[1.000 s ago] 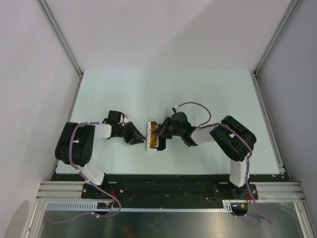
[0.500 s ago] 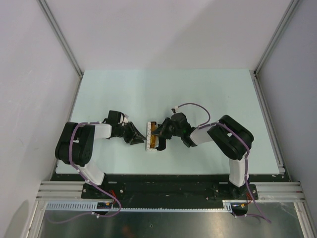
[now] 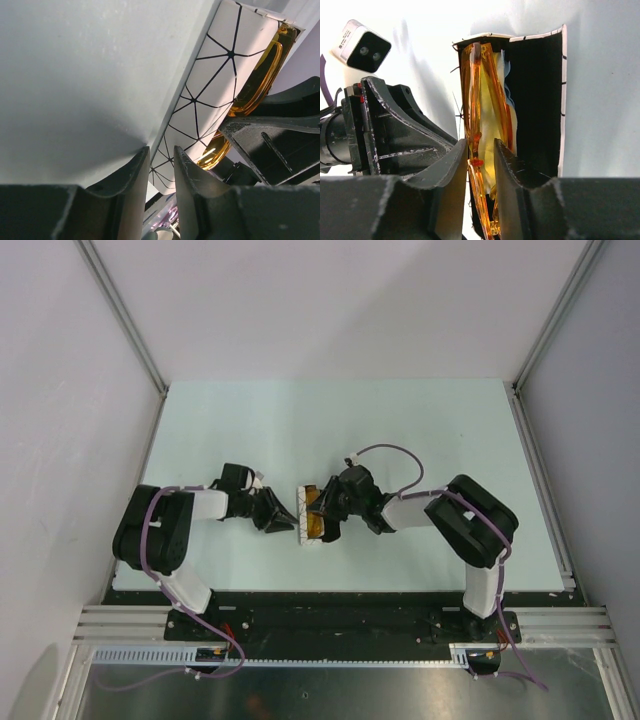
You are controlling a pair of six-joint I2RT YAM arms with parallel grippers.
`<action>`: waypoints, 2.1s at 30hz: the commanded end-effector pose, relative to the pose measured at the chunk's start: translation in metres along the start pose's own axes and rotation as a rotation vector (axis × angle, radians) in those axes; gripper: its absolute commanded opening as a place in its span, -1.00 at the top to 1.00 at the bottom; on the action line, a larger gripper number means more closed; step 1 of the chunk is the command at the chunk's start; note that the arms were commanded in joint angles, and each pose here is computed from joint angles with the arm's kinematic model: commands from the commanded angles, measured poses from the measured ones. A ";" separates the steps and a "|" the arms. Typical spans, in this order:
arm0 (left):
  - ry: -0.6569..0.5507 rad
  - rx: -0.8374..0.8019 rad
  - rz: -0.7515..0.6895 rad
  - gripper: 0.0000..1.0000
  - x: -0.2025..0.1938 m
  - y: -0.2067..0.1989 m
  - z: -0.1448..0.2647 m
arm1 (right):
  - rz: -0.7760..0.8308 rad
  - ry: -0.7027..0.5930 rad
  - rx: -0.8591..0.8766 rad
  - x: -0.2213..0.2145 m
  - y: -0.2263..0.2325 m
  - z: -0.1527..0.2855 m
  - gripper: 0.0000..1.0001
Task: Organize the sunglasses
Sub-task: Adjust the sunglasses in the sunglasses case.
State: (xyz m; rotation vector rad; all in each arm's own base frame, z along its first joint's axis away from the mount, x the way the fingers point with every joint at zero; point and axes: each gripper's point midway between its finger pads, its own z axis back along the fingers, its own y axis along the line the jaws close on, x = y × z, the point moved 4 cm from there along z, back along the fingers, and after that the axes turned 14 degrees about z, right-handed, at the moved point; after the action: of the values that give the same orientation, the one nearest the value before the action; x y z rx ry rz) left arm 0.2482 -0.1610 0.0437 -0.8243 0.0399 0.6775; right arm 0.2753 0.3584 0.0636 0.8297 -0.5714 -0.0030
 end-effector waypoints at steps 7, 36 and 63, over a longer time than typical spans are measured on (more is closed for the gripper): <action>-0.009 0.099 0.024 0.32 -0.004 0.023 -0.008 | 0.101 -0.054 -0.072 0.017 0.016 0.015 0.16; 0.002 0.091 0.028 0.33 -0.004 0.020 -0.009 | 0.146 0.025 -0.075 0.005 0.006 0.013 0.95; 0.009 0.087 0.028 0.35 -0.006 0.020 -0.007 | 0.122 0.014 0.121 -0.019 -0.017 0.005 1.00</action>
State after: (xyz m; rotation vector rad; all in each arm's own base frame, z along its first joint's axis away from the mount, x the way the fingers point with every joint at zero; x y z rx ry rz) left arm 0.2448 -0.1646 0.0433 -0.8340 0.0638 0.6663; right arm 0.2693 0.3515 0.0662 0.8998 -0.6587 0.1528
